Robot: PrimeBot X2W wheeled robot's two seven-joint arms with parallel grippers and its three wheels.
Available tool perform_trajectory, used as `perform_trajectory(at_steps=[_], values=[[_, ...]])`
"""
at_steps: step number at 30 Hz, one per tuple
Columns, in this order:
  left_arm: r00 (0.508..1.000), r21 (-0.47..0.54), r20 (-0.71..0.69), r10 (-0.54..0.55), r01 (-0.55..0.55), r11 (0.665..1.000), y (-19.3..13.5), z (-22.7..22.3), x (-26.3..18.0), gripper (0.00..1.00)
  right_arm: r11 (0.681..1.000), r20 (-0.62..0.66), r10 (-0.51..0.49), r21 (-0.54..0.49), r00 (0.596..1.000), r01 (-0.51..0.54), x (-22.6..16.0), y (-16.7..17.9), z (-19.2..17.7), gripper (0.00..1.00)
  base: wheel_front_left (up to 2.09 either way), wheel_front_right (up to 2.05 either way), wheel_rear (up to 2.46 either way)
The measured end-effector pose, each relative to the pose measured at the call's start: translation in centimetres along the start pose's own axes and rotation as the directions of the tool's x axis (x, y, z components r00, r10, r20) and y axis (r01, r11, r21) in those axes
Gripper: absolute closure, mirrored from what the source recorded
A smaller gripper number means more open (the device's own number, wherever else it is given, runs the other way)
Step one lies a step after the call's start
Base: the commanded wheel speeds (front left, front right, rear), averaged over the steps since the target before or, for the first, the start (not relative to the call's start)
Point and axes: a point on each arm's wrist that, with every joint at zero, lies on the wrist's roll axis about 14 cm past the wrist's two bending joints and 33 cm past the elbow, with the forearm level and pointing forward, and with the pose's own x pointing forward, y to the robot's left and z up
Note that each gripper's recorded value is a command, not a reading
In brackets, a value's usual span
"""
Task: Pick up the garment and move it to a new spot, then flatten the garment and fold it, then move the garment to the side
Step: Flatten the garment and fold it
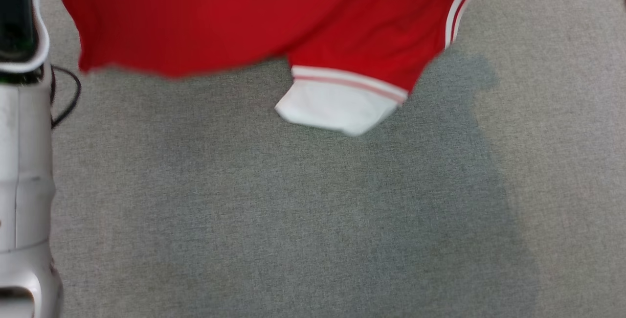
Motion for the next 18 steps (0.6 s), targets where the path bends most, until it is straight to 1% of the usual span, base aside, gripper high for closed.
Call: perform_trajectory(at_steps=[1, 3, 7, 8, 10, 12, 14, 16, 18], values=[[0.999, 0.011, 0.033, -0.01, 0.01, 1.0, -0.3, 0.8, 0.6, 1.0, 1.0, 0.048, -0.004, -0.019, 0.999, 0.005, 0.7, -0.3, 1.5, 1.0, 0.0, 0.0, 0.0], [0.997, 0.075, 0.068, -0.038, 0.032, 0.997, -1.0, 1.8, 1.5, 1.0, 0.998, 0.145, -0.012, -0.053, 0.989, 0.02, 1.5, -0.8, 4.3, 1.0, 0.0, 0.0, 0.0], [0.988, 0.151, 0.112, -0.11, 0.092, 0.984, -3.2, 2.8, 3.0, 1.0, 0.993, 0.308, -0.011, -0.11, 0.951, 0.047, 2.5, -1.4, 8.6, 1.0, 0.0, 0.0, 0.0], [0.984, 0.167, 0.121, -0.131, 0.11, 0.98, -3.8, 3.0, 3.3, 1.0, 0.992, 0.339, -0.013, -0.116, 0.941, 0.055, 2.7, -1.6, 9.3, 1.0, 0.0, 0.0, 0.0], [0.98, 0.165, 0.144, -0.141, 0.117, 0.979, -3.9, 2.9, 3.8, 1.0, 0.989, 0.39, -0.016, -0.13, 0.921, 0.072, 2.8, -2.1, 9.8, 1.0, 0.0, 0.0, 0.0], [0.98, 0.158, 0.147, -0.131, 0.108, 0.982, -3.2, 2.2, 4.1, 1.0, 0.986, 0.375, -0.017, -0.149, 0.927, 0.078, 3.3, -2.5, 8.5, 1.0, 0.0, 0.0, 0.0], [0.987, 0.157, 0.119, -0.112, 0.093, 0.983, -2.1, 0.5, 4.2, 1.0, 0.985, 0.311, -0.014, -0.159, 0.95, 0.067, 3.8, -2.5, 5.6, 1.0, 0.0, 0.0, 0.0], [0.994, 0.146, 0.069, -0.085, 0.075, 0.986, -0.7, -2.0, 3.6, 1.0, 0.988, 0.22, -0.009, -0.145, 0.975, 0.042, 3.8, -2.3, 1.4, 1.0, 0.0, 0.0, 0.0], [0.998, 0.115, 0.019, -0.057, 0.055, 0.992, 0.4, -4.6, 2.5, 1.0, 0.993, 0.113, 0.0, -0.115, 0.994, 0.013, 3.3, -1.7, -3.0, 1.0, 0.0, 0.0, 0.0]])
